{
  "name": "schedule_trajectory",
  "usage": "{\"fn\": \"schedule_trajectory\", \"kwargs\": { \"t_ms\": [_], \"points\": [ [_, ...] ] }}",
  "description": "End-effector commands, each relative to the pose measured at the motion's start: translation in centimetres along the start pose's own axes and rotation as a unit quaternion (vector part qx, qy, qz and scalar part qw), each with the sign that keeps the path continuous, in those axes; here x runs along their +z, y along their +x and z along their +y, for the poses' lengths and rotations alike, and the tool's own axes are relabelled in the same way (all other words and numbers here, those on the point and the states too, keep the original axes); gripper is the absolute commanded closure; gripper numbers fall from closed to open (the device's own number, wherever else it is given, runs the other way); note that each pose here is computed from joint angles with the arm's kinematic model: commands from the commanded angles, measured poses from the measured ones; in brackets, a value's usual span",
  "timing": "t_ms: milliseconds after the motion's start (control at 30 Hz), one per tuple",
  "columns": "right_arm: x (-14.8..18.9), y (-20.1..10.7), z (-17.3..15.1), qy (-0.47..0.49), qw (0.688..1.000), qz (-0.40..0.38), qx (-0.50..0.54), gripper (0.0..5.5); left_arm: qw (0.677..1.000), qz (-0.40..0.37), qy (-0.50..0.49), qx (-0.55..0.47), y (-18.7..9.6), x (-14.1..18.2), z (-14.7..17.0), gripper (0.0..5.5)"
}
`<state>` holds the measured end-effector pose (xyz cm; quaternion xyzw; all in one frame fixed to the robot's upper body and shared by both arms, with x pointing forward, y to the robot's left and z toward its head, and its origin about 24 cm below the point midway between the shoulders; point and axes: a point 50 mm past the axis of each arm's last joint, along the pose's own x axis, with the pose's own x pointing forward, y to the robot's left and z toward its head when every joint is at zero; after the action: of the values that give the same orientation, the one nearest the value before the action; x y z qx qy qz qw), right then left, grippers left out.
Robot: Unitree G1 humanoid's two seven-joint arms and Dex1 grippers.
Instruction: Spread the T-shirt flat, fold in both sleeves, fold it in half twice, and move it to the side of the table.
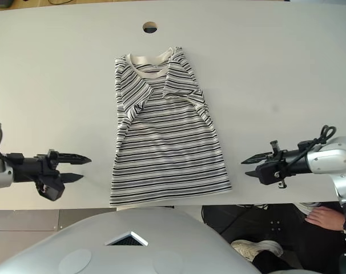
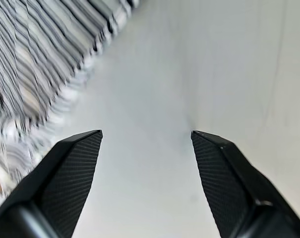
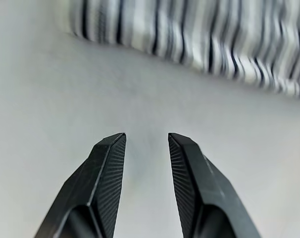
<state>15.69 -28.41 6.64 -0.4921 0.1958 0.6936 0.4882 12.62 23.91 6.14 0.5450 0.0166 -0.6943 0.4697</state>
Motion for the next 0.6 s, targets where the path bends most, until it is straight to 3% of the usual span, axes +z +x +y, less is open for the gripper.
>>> {"fn": "schedule_trajectory", "kwargs": {
  "t_ms": [33, 200, 400, 600],
  "points": [
    [1.0, 2.4, 1.7, -0.019, 0.998, -0.018, 0.05, 3.92, 0.998, -0.052, -0.026, -0.032, 2.7, 1.8, -1.3, 2.14],
    [2.2, 3.6, 1.5, -0.055, 0.997, -0.038, 0.044, 3.92, 0.995, -0.097, -0.032, -0.017, 4.2, 3.3, -0.2, 2.14],
    [3.0, 4.6, 1.2, -0.074, 0.995, -0.057, 0.04, 3.88, 0.995, -0.095, -0.012, 0.013, 4.8, 3.4, 1.5, 2.32],
    [3.5, 4.9, 1.1, -0.064, 0.994, -0.075, 0.04, 5.09, 0.994, -0.11, -0.01, 0.014, 5.7, 3.7, 1.0, 3.28]
  ]
}}
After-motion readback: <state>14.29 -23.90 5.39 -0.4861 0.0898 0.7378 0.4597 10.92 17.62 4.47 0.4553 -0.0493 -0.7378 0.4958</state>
